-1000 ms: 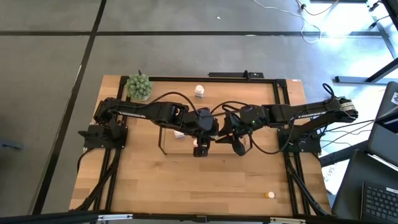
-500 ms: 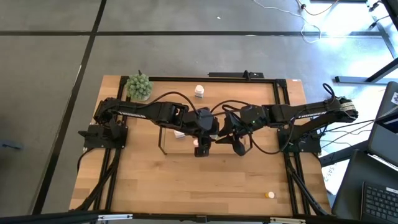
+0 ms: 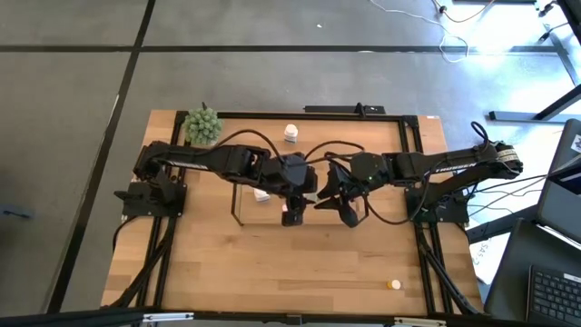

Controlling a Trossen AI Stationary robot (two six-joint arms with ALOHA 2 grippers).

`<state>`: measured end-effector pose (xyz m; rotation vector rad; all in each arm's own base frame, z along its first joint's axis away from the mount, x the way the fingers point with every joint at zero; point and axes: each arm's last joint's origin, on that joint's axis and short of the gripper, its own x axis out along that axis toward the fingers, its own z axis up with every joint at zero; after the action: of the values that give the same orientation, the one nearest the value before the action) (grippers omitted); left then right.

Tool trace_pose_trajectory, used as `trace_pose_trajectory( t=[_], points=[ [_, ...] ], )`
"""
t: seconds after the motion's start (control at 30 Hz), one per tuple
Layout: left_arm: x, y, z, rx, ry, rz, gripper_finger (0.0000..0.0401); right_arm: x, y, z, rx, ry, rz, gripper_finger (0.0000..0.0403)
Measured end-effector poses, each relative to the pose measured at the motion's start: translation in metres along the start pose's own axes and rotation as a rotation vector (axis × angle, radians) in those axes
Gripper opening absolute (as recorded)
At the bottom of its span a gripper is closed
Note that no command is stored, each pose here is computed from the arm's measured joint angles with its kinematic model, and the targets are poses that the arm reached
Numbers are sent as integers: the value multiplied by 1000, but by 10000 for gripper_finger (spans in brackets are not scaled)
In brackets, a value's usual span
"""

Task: Pick and place medicine bottles onto shelf by color
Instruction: Put the yellow pill bottle on the shelf aligned with the other yellow pill bottles

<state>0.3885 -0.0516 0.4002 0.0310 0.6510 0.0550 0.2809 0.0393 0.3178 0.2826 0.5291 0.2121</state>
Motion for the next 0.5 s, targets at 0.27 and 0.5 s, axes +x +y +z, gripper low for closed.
trace_pose_trajectory(
  t=[0.27,0.5],
  points=[
    [-7,2,2,-1,-14,7,163,-4,1,2,-23,-26,-42,107],
    [-22,5,3,-3,-28,31,163,-29,19,4,-60,-124,-178,107]
  ],
)
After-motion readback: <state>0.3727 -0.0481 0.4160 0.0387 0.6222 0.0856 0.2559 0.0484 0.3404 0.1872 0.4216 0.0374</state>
